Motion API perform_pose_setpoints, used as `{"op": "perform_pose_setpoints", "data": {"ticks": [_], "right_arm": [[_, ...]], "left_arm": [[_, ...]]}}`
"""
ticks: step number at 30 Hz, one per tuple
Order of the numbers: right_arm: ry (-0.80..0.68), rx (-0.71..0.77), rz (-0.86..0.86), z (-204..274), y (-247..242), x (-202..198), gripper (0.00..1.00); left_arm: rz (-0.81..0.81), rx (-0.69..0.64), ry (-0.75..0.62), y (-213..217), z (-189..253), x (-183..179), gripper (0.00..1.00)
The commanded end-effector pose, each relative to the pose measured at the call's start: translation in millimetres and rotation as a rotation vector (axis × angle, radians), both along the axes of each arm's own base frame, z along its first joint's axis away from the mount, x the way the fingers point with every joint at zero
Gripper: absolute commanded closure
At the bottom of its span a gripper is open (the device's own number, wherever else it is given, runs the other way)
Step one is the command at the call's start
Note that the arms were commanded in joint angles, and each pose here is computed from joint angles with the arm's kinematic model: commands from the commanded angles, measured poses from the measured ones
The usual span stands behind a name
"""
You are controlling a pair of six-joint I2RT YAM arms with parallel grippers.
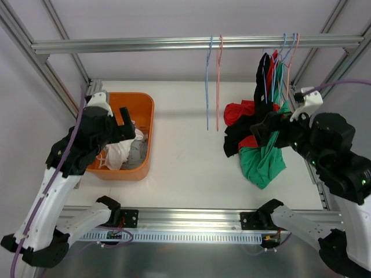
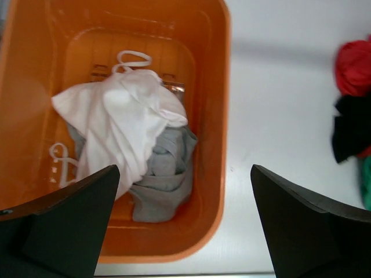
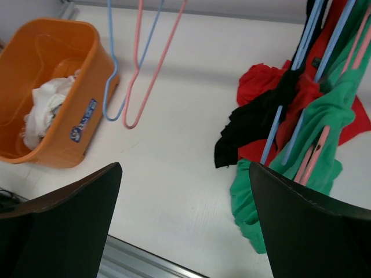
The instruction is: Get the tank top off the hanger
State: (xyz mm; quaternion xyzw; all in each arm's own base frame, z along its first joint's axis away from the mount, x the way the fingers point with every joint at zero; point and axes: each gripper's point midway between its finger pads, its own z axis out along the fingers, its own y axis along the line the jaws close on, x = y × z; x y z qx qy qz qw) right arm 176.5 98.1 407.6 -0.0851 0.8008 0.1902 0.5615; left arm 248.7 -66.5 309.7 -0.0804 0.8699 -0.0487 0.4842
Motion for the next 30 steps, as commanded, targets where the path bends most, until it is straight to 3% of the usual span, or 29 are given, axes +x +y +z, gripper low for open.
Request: {"op": "perform_pose_setpoints", "data": {"ticks": [1,3,6,9,16,23,24,30], "right_arm": [[0.0,-0.177,-0.116,6,-20,28,0.04],[-0.006,-0.241,-0.168,11,-29,39,0.11],[-0.004,-0.324,-0.249,18,-34,64,0.34],[-0.021,-0.345,-0.298,32,-41,78,0.41],[0.018,-0.358,-0.351,34,-45,117,0.47],[0.077,-0.337,-0.338,19,-49,141,0.5],[0.086,-0.335,-0.338,17,-48,147,0.56],[0.107,-0.336,-0.346,11,-48,163,0.64]], "left_arm": [[-0.217,-0.112,0.031,-25,-12,-43,0.01],[-0.301,-0.129,0.033,-29,-25,-64,0.01],[-0.353,-0.142,0.012,-27,-40,-85,0.01],[-0.369,-0.125,-0.009,-21,-54,-96,0.01],[-0.382,-0.223,-0.117,-25,-50,-108,0.01],[-0.387,-0.244,-0.111,-29,-54,-107,0.01],[-0.395,-0.249,-0.102,-32,-55,-107,0.01],[-0.396,-0.253,-0.092,-34,-58,-105,0.02]]}}
